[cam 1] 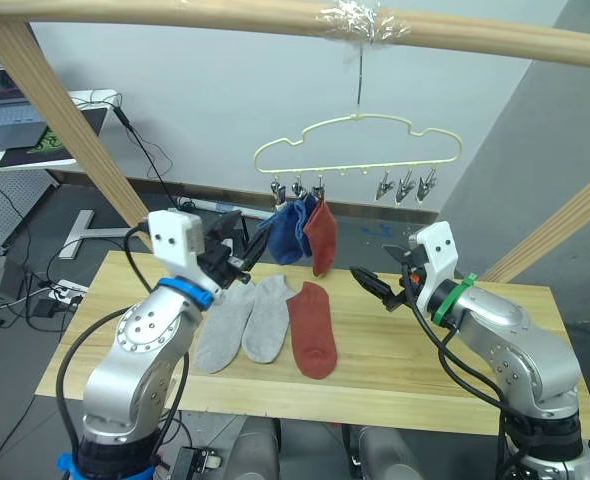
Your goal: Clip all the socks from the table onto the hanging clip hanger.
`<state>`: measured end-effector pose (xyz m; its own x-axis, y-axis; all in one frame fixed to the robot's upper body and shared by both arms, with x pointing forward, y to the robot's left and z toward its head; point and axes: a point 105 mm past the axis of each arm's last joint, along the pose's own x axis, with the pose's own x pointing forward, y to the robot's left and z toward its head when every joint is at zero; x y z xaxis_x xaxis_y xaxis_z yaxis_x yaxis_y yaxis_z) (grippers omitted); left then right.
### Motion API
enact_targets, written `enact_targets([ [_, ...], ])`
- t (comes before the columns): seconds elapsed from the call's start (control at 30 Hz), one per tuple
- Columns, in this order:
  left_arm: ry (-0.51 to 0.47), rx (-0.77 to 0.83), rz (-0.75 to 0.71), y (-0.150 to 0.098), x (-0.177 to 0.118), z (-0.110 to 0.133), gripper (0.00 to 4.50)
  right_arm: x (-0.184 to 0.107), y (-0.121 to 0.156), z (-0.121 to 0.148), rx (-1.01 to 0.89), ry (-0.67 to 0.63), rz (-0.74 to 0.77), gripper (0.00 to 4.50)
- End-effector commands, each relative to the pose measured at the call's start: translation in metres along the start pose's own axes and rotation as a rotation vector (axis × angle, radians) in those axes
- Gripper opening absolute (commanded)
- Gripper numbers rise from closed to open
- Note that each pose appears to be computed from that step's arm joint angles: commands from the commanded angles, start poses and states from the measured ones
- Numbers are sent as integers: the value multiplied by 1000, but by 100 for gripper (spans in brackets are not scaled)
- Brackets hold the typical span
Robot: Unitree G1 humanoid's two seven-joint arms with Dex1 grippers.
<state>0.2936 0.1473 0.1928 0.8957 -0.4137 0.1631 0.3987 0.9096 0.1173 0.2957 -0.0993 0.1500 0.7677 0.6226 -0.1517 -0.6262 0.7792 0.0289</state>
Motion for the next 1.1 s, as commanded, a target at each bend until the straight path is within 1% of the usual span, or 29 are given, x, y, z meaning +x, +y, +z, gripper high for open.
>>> enact_targets([
  [0.03, -64, 12, -8, -2, -16, 16, 278, -8, 5, 16, -34, -84, -15, 446],
  [0.17, -63, -20, -56, -3, -27, 18, 278, -5, 4, 23, -36, -118, -71, 446],
  [0.33, -48, -12, -129, -4, -32, 23, 278, -1, 3, 30, -46, -143, -115, 446],
  [0.53, -41, 16, -235, -2, -19, 37, 278, 6, -2, 40, -53, -143, -158, 446],
  [0.67, 5, 15, -303, -2, -8, 39, 278, 9, -4, 50, -34, -154, -198, 446],
  [0.83, 28, -1, -351, -3, 3, 45, 278, 12, -2, 57, 4, -164, -224, 446],
  [1.0, 72, -49, -401, -8, 10, 47, 278, 15, -5, 62, 27, -164, -264, 446],
  [1.1, 124, -100, -444, -14, 12, 45, 278, 18, -9, 67, 45, -171, -303, 446],
])
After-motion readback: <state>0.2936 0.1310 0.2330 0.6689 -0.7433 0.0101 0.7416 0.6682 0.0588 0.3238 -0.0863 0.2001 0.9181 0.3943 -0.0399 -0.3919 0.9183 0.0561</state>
